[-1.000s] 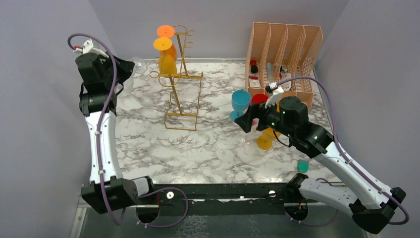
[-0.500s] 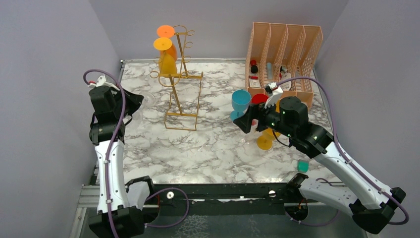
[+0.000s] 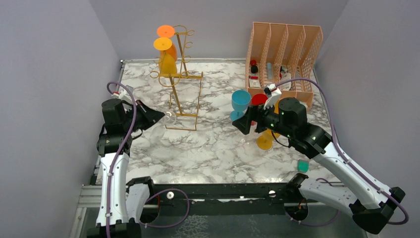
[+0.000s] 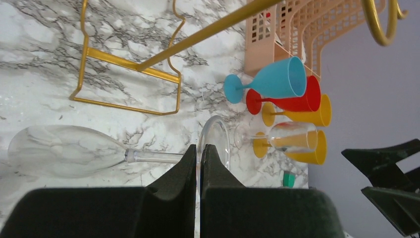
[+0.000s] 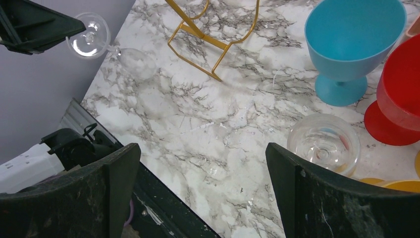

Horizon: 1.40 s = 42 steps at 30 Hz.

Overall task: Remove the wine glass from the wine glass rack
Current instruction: Place the wine glass at the center of the board.

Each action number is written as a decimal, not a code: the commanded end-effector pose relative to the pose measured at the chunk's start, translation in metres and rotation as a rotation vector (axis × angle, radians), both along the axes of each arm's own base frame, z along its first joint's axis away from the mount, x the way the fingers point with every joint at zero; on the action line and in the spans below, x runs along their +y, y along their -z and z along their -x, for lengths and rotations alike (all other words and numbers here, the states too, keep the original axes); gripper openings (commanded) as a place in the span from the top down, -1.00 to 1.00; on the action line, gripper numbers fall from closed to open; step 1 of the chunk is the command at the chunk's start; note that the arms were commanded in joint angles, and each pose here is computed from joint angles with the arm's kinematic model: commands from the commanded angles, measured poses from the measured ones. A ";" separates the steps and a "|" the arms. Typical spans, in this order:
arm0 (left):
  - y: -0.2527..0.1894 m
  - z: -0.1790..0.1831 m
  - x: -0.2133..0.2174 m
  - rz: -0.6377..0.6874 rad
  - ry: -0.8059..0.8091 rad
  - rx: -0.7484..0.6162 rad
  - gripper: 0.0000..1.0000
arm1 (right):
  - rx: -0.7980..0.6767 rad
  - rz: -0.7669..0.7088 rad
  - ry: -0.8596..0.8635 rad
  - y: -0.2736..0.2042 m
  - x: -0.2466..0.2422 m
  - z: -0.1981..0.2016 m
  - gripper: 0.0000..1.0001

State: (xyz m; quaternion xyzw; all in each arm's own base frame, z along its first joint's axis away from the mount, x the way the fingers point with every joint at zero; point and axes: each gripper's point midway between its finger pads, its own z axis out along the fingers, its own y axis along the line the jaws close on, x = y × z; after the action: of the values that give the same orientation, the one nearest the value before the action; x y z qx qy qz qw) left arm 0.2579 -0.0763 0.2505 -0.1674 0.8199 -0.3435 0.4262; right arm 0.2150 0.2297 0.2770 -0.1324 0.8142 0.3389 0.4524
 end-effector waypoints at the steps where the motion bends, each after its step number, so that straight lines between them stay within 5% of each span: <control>1: -0.002 0.019 -0.028 0.034 0.174 -0.040 1.00 | 0.000 -0.030 -0.034 0.001 0.009 0.001 -0.99; 24: 0.023 0.077 -0.118 0.060 0.649 -0.007 1.00 | 0.044 -0.135 -0.260 0.000 0.044 0.024 -0.99; 31: 0.015 0.077 -0.128 0.048 0.629 -0.063 1.00 | 0.094 -0.191 -0.365 0.001 0.059 0.038 -0.98; 42: -0.012 0.082 -0.140 0.096 0.675 -0.173 1.00 | 0.253 -0.287 -0.574 0.007 0.082 0.066 -0.68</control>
State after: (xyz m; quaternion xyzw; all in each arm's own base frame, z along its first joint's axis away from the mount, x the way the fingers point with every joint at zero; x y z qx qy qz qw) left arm 0.1728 -0.2094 0.2430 0.1045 0.7976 -0.5012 0.3190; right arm 0.1663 0.3011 0.2594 -0.2269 0.7670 0.5243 0.2921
